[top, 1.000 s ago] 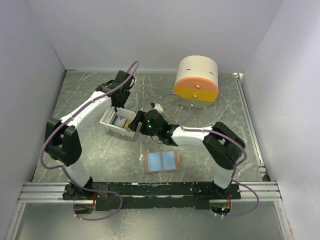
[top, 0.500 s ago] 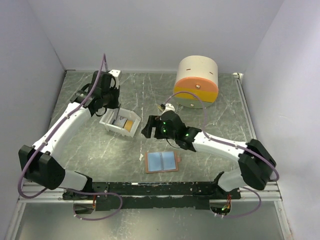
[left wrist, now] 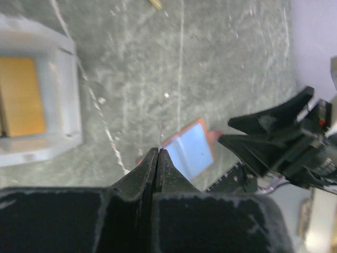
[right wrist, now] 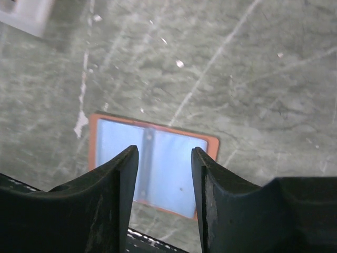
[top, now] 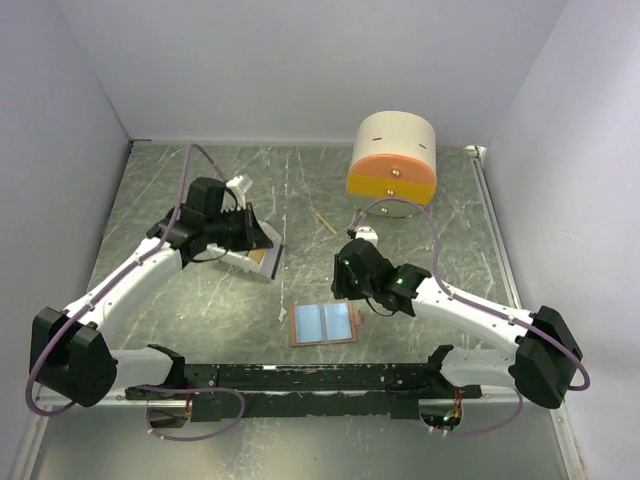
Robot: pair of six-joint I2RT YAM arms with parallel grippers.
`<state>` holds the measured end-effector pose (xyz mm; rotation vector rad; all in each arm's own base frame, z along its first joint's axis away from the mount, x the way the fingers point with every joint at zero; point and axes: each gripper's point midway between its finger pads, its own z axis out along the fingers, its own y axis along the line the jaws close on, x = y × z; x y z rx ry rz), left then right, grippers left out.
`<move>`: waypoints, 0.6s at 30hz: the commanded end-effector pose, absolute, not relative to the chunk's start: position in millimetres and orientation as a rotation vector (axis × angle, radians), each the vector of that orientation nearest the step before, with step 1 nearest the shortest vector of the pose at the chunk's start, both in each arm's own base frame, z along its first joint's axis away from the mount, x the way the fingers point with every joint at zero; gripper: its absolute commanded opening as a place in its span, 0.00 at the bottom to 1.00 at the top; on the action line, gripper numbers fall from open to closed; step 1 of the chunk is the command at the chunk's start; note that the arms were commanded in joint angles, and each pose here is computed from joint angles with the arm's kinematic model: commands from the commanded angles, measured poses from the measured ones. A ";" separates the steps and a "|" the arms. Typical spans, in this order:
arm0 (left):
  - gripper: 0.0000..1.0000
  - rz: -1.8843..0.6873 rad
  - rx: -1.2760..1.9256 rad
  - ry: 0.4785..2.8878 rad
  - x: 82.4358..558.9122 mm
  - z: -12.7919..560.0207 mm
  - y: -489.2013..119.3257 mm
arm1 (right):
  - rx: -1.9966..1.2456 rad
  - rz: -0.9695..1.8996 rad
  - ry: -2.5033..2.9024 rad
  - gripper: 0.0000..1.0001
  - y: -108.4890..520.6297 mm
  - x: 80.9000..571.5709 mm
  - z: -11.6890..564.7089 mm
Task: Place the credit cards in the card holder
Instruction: Insert the credit card into the card holder.
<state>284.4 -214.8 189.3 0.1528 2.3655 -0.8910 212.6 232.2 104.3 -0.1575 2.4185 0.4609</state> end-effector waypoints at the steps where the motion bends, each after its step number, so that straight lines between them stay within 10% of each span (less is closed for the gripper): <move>1: 0.07 -1.143 0.111 2.287 260.3 204.2 -254.9 | -0.155 0.360 2.504 0.45 209.5 197.9 82.1; 18: 0.07 -1.216 -0.054 2.339 202.1 153.9 -301.6 | -0.175 0.273 2.616 0.35 197.2 183.0 30.2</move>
